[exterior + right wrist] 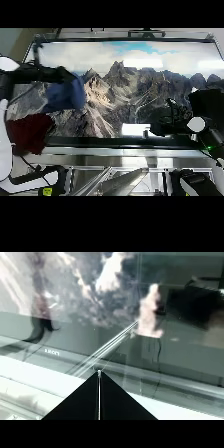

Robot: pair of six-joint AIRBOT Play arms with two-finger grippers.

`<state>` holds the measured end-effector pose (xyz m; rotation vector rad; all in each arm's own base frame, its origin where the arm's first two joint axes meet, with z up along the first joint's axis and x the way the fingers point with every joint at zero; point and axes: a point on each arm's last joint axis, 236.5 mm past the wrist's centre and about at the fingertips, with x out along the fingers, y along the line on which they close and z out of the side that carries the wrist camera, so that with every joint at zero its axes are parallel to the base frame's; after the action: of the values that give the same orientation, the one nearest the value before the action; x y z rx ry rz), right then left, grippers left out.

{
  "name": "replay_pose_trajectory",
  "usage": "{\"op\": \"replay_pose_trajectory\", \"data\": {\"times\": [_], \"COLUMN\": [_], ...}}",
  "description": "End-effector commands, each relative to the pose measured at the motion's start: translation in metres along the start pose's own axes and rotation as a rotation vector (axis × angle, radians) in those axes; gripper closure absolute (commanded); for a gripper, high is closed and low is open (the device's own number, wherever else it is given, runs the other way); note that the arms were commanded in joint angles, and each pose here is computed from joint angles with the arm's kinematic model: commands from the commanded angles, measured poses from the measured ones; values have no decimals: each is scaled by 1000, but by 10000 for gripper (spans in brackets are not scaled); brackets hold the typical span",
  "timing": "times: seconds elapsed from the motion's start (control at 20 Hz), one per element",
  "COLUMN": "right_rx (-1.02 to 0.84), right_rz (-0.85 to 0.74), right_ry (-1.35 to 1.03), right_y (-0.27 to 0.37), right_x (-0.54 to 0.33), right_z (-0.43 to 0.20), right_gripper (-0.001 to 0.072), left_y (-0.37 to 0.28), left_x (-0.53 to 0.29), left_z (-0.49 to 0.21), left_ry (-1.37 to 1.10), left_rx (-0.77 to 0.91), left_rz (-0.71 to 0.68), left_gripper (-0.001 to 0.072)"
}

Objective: Fold the shirts.

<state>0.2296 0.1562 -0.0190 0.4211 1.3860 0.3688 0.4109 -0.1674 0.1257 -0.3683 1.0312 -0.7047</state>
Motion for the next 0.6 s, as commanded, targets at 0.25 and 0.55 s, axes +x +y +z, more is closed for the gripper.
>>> {"op": "replay_pose_trajectory", "data": {"times": [0.25, 0.55], "right_rx": [-71, -231], "right_rz": [1, 6], "right_ry": [9, -121], "right_y": [0, 26], "right_x": [0, -28], "right_z": [-2, 52], "right_gripper": [506, 206], "left_y": [-97, -60], "left_x": [125, 81], "left_z": [-188, -123], "left_ry": [466, 382], "left_rx": [153, 131], "left_rz": [-137, -78], "left_gripper": [677, -13]}}
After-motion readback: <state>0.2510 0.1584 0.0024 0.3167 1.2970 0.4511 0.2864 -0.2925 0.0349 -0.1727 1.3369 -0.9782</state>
